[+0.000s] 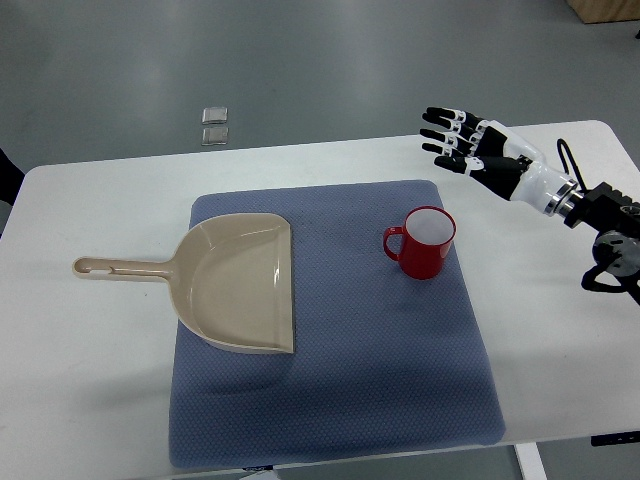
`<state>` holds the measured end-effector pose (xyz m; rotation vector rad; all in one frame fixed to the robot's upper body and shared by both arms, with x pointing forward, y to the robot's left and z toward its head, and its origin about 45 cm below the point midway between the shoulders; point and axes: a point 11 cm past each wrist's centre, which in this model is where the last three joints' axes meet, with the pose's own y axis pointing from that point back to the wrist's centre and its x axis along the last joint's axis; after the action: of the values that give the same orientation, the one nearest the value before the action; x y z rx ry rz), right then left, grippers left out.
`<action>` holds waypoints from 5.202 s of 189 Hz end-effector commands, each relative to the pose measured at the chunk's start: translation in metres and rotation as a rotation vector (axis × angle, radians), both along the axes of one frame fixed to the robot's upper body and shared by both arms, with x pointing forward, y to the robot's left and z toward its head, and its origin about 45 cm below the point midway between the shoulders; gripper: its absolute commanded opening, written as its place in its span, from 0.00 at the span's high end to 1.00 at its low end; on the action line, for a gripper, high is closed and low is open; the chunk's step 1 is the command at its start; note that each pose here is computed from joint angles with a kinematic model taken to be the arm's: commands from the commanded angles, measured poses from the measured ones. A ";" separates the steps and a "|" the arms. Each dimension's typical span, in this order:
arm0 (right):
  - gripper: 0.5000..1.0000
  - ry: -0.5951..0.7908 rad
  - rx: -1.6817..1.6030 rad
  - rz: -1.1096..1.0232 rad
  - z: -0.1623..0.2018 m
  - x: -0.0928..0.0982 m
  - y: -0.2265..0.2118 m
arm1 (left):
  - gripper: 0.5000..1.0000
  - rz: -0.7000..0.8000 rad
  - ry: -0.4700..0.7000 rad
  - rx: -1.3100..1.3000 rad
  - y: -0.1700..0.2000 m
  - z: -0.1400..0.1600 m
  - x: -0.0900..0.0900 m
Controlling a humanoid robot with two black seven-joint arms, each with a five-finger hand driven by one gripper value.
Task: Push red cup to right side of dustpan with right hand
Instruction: 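Lower the right hand and rotate its palm toward the red mug, then move the right hand to the red mug's side farthest from the dustpan, then push the red mug with the right hand toward the dustpan's edge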
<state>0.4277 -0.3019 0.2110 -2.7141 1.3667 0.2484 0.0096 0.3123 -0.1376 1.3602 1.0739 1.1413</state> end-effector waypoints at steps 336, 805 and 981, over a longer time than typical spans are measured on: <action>0.13 0.017 -0.166 0.025 -0.086 -0.052 0.001 | 0.00 -0.003 0.006 -0.009 -0.003 0.000 -0.002; 0.14 0.015 -0.034 0.151 -0.114 -0.074 0.167 | 0.00 -0.003 0.012 -0.011 -0.004 0.000 -0.005; 0.14 -0.006 -0.021 0.165 -0.108 -0.079 0.184 | 0.00 -0.002 0.012 -0.009 -0.003 0.000 -0.005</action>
<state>0.3490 -0.1183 0.1029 -2.8457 1.1506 0.2383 0.0043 0.3090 -0.1380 1.3610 1.0861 1.1276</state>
